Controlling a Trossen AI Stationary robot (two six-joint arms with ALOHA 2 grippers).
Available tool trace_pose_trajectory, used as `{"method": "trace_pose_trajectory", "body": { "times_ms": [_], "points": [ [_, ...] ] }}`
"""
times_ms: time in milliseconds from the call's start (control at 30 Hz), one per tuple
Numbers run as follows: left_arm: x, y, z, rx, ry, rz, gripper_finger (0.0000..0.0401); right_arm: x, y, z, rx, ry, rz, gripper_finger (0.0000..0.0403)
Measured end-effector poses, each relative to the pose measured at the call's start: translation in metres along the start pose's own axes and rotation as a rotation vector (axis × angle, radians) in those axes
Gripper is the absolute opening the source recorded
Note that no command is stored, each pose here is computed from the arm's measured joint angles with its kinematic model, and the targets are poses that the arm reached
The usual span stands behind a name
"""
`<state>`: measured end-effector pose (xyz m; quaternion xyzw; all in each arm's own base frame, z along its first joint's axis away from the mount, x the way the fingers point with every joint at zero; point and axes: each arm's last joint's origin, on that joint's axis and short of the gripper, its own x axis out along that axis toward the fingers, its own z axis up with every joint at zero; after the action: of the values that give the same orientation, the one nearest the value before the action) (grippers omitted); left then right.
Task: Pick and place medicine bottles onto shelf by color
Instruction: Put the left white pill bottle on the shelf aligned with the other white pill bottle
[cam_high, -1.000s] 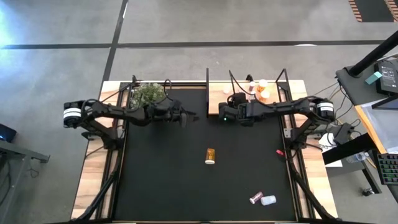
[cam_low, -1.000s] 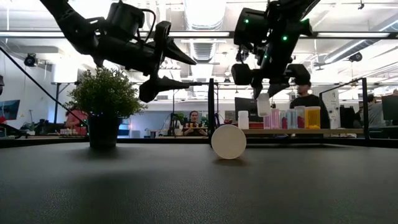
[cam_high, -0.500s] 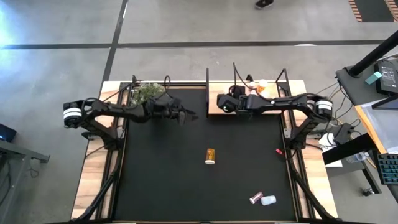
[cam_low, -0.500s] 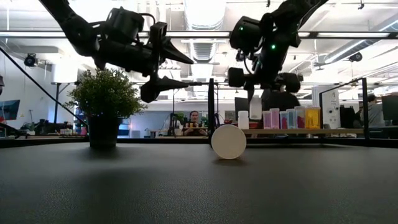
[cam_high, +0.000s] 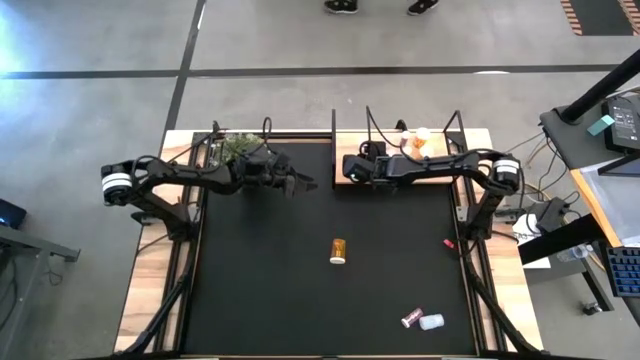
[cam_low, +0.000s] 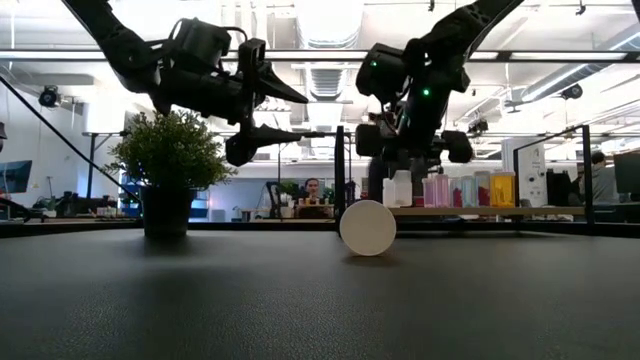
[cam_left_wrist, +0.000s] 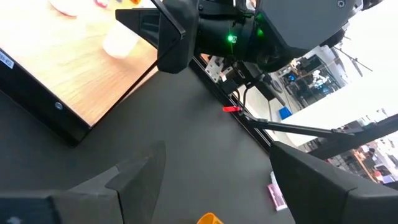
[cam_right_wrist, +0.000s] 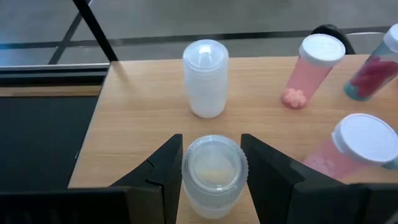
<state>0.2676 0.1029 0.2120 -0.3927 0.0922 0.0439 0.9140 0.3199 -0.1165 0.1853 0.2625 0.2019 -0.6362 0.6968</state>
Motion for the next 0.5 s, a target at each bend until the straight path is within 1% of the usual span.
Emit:
{"method": "trace_pose_trajectory", "body": {
  "times_ms": [200,333,500],
  "points": [
    [-0.0001,0.0001,0.0004,0.000,-0.001,0.000,0.0272,0.0070,-0.0020,-0.0011,-0.015,-0.003,-0.026,0.0143],
    [-0.0001,0.0000,0.0004,0.000,0.000,-0.002,0.0272,0.0085,-0.0012,-0.0026,-0.017,-0.005,-0.027,0.0152],
    [-0.0001,0.0000,0.0003,-0.001,0.001,-0.003,0.0272,0.0096,-0.0010,-0.0026,-0.015,-0.004,-0.028,0.0153]
  ]
}}
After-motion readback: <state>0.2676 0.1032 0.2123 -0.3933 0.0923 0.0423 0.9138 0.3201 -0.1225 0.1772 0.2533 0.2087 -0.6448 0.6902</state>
